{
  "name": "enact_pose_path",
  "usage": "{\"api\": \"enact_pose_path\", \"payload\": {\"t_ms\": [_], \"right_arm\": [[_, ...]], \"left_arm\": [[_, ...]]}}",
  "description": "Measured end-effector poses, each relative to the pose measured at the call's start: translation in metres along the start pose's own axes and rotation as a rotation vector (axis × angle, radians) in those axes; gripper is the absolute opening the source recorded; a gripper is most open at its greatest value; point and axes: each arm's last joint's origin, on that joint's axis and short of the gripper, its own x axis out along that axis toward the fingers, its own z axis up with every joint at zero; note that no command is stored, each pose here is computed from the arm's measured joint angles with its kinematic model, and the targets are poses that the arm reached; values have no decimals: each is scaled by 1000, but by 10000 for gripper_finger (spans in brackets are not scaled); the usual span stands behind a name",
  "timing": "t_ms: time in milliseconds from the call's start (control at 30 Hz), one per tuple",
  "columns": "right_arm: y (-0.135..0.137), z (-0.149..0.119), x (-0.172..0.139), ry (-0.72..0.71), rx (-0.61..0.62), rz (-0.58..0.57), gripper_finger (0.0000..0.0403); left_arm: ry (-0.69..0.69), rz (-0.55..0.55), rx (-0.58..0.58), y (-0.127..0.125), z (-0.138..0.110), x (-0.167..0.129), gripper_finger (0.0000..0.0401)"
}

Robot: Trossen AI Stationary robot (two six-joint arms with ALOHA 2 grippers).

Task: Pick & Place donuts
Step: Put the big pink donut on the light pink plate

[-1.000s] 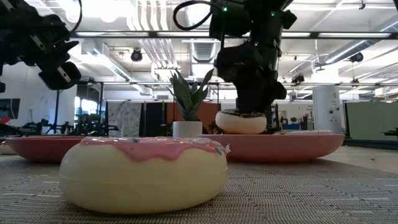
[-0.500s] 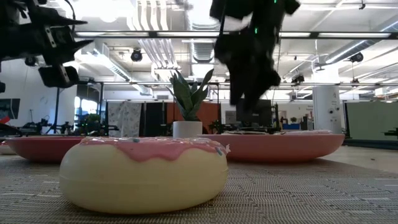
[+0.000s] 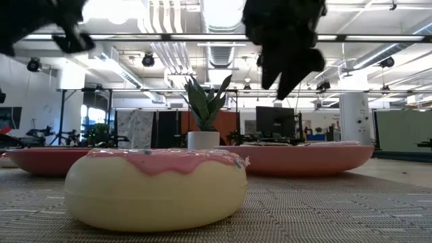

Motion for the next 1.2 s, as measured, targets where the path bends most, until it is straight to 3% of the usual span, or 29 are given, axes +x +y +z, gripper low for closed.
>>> {"api": "enact_pose_path", "payload": {"t_ms": [67, 133, 300, 400, 467, 600, 800, 1000, 1200], "right_arm": [[-2, -3, -6, 4, 40, -9, 235], [-8, -6, -13, 8, 69, -38, 233], [-37, -12, -37, 25, 129, -148, 233], [-53, -14, -50, -6, 134, -186, 233], [-60, -16, -59, -42, 124, -181, 233], [-73, -24, -69, -85, 103, -186, 233], [-90, -38, -74, -93, 39, -186, 233], [-109, -54, -80, -93, 8, -181, 233], [-128, -68, -91, -126, 31, -141, 233]], "left_arm": [[51, 13, -40, -1, 1, 9, 113], [166, 148, -58, 8, -6, 21, 113], [433, 423, 110, 13, -24, 55, 113], [519, 468, 258, 8, -38, 79, 113], [507, 461, 372, -4, -44, 99, 113], [570, 568, 525, -6, -65, 128, 113], [719, 628, 576, -1, -101, 172, 113], [832, 603, 672, 2, -138, 220, 113], [1004, 706, 700, 24, -168, 246, 113]]}}
